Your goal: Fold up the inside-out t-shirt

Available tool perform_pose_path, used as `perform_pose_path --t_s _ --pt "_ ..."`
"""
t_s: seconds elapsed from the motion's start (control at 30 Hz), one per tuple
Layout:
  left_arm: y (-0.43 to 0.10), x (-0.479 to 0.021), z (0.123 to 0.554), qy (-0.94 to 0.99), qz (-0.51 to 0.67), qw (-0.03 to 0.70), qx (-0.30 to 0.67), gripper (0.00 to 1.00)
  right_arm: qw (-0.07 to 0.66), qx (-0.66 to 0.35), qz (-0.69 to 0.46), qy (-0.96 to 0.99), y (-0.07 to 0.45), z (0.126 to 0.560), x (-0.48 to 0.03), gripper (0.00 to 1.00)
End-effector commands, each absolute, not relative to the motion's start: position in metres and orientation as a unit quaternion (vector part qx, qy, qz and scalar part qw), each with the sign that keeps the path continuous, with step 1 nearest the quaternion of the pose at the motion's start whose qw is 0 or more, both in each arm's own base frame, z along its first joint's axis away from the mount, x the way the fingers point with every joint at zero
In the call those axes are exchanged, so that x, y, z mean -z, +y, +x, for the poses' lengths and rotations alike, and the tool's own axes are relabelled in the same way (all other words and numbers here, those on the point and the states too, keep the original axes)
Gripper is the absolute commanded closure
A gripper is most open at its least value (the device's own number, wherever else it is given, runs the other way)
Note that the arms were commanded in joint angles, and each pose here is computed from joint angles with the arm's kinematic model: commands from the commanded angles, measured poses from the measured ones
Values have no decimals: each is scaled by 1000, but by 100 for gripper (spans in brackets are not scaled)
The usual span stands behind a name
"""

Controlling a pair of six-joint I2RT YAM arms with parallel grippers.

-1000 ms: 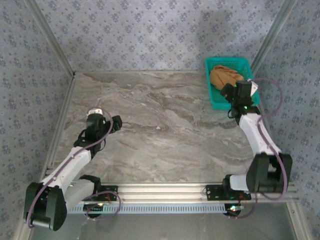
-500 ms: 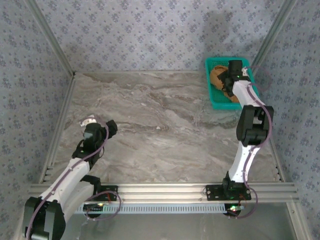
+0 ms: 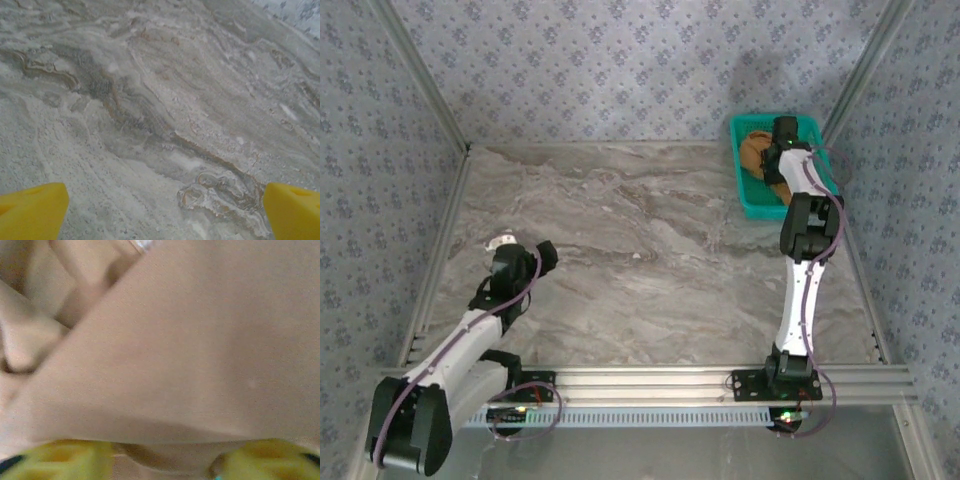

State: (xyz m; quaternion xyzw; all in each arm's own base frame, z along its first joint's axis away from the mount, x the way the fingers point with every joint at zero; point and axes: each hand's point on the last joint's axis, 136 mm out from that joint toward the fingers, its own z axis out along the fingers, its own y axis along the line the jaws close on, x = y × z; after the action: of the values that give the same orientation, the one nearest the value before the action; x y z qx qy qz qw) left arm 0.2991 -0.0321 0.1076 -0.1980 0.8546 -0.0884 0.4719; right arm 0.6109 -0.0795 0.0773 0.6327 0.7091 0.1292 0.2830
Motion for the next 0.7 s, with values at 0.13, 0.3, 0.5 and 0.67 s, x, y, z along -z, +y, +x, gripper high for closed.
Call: perform_pose_path --t_s 0.13,0.3,0.5,0.67 --pt "-44 -119 317 860 -184 465 107 0 279 -115 658 690 -95 612 -74 100" --pt "-40 -112 319 871 -196 442 85 0 344 -121 610 704 -95 614 -139 100" --pt "-37 -114 321 869 -201 446 78 0 418 -137 533 723 -66 594 -237 100" --pt "-28 -119 321 855 -200 475 61 0 511 -105 470 712 -39 556 -317 100"
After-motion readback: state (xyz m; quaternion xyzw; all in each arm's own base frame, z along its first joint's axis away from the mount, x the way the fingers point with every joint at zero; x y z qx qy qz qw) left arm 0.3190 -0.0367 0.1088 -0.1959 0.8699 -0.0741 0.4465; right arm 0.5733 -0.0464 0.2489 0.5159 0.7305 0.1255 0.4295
